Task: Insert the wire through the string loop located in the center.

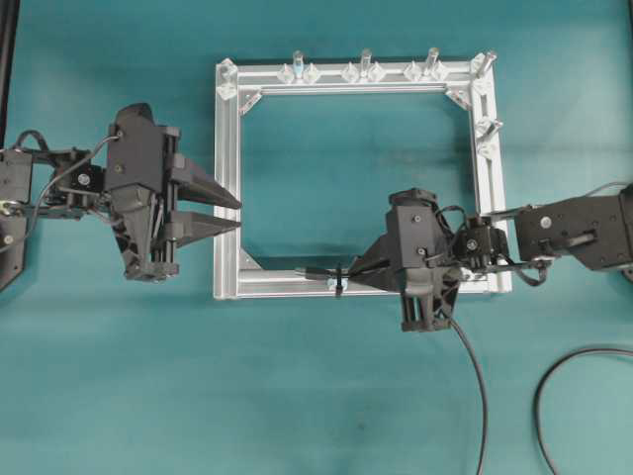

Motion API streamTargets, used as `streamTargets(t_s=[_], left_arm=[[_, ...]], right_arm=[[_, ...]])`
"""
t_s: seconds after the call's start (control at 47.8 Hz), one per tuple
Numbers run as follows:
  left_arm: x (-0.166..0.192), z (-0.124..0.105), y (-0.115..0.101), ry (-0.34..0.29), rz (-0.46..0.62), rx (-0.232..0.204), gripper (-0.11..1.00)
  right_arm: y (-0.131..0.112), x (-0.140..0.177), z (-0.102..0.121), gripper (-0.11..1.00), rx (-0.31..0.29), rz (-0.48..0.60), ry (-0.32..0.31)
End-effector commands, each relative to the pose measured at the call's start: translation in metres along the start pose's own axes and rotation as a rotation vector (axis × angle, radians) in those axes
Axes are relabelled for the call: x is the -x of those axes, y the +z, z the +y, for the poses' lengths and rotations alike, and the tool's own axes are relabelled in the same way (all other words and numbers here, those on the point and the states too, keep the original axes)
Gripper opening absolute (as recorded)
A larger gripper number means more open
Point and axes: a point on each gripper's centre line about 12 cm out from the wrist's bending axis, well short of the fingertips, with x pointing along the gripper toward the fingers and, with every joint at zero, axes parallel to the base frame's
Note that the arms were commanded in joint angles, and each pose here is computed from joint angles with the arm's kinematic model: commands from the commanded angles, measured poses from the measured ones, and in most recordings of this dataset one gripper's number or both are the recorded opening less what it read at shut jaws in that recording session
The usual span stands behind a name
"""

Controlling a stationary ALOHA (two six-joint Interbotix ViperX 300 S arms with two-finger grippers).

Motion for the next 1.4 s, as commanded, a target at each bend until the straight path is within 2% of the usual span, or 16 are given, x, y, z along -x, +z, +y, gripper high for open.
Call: streamTargets(t_s=[0.0,0.209,0.439,0.523,0.648,0.732,1.171,1.38], left_arm=[[0.001,-0.001,0.005,-0.004,-0.017,0.003,0.35],[0.000,-0.006,0.009,-0.018,-0.023,-0.004,0.36],[-0.009,-0.013,0.006,-0.033,0.024,-0.018,0.41],[-0.014,-0.015,0.006,-0.038,0.041,-0.022,0.51],[-0.020,-0.017,0.003,-0.041,0.096,-0.029,0.78],[-0.023,-0.017,-0.001,-0.040,0.147,-0.034,0.88],[-0.028,-0.025,0.009,-0.058,0.144,-0.040,0.89],[-0.047,-0.032,0.013,-0.068,0.160,-0.050,0.89]], right_arm=[[0.012,0.002,0.002,0.06,0.003,-0.036,0.008],[0.012,0.002,0.002,0.06,0.003,-0.036,0.008],[0.011,0.002,0.002,0.06,0.003,-0.034,0.008],[0.012,0.002,0.002,0.06,0.003,-0.036,0.008],[0.011,0.002,0.002,0.06,0.003,-0.034,0.008],[0.013,0.002,0.003,0.06,0.003,-0.037,0.008],[0.011,0.002,0.002,0.06,0.005,-0.034,0.008],[0.011,0.002,0.002,0.06,0.005,-0.034,0.008]])
